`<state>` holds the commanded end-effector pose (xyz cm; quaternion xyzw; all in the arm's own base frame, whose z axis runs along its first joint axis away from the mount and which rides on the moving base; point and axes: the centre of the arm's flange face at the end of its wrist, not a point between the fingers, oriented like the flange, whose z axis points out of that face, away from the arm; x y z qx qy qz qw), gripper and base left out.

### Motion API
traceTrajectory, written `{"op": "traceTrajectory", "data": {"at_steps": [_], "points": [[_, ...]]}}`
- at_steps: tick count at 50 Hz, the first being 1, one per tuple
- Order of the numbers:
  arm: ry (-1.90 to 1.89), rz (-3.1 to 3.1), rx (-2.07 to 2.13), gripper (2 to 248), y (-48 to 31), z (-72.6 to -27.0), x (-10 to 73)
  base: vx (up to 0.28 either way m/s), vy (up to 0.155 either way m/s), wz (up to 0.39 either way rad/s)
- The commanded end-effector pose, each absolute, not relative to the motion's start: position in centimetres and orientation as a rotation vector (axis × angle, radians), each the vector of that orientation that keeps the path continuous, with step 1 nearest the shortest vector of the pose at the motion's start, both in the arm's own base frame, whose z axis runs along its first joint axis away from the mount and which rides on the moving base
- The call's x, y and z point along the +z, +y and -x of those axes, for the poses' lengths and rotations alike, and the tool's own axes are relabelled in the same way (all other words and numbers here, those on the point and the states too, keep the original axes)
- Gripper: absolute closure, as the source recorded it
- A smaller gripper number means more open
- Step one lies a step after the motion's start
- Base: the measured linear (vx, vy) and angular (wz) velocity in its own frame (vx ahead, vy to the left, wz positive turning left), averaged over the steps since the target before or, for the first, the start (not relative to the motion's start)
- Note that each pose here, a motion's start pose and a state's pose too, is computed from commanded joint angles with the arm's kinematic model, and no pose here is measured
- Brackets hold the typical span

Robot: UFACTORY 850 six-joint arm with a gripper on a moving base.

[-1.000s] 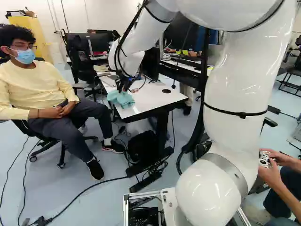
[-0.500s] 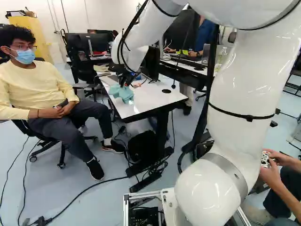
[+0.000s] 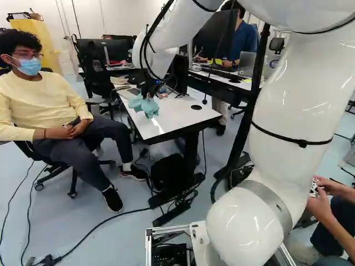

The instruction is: Clean the table with the green towel

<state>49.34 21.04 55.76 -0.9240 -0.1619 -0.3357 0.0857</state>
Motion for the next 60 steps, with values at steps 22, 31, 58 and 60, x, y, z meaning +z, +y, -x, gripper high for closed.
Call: {"op": "traceTrajectory", "data": {"at_steps": [22, 31, 58, 60], "points": [[-0.482, 2.779, -0.949, 199, 20.5, -49.0, 57.9, 0.0, 0.0, 0.0], [-0.482, 2.795, -0.916, 199, 20.3, -48.8, 58.8, 0.0, 0.0, 0.0], [-0.48, 2.808, -0.885, 199, 19.7, -48.1, 61.6, 0.0, 0.0, 0.0], [-0.48, 2.807, -0.887, 199, 19.7, -48.1, 61.6, 0.0, 0.0, 0.0]]}}
